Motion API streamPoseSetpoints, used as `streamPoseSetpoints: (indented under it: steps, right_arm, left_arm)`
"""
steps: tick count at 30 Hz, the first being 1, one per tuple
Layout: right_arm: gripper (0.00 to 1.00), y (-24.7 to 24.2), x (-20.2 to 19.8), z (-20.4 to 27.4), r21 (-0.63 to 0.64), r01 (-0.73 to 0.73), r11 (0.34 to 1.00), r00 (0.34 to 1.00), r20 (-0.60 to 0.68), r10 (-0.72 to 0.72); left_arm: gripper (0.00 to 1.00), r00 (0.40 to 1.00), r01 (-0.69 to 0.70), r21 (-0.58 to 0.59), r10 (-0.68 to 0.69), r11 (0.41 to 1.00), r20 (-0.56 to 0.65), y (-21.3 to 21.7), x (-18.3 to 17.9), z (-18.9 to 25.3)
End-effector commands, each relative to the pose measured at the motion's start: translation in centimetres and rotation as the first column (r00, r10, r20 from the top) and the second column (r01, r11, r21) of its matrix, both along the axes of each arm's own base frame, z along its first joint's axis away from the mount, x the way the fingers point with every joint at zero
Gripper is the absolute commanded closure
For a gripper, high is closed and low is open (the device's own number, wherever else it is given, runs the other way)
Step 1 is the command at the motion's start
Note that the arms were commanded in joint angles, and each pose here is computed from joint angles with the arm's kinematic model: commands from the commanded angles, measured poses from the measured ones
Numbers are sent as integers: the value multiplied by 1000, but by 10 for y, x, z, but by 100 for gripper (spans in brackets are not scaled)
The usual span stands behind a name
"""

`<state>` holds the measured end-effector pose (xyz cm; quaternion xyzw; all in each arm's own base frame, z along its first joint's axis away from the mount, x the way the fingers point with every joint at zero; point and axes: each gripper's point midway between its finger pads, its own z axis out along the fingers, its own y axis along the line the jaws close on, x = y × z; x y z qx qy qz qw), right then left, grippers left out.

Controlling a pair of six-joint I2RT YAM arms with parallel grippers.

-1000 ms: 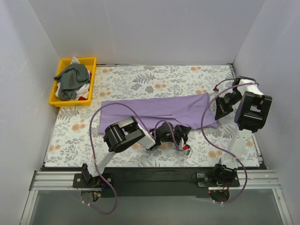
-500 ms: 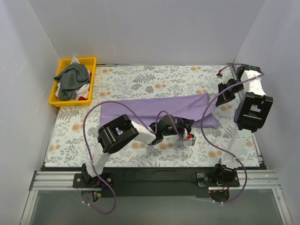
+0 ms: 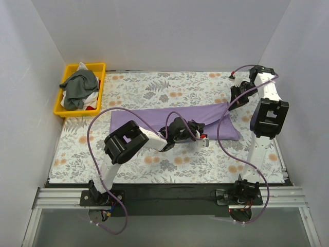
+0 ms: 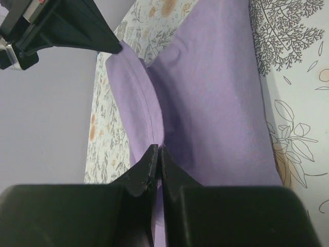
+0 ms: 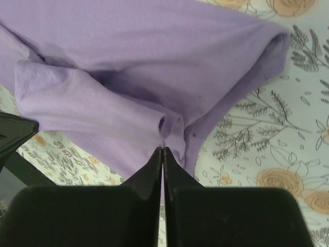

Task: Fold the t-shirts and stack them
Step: Fold the tshirt

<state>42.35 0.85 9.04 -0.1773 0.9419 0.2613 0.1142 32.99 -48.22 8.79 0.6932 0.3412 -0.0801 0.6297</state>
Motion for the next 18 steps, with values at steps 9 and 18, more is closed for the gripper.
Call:
streamPoseSetpoints:
  steps: [9,18]
  right_arm:
    - [99,27,20,3,34,-36,999,999,37,35]
    - [99,22,0,-10,-28,-34,999,999,-20,34]
  left_arm:
    - [100,1000,-25,-19,26,1000,11,14,14,15]
    - [100,1000,-15,4,16,1000,-22,19,11,-3]
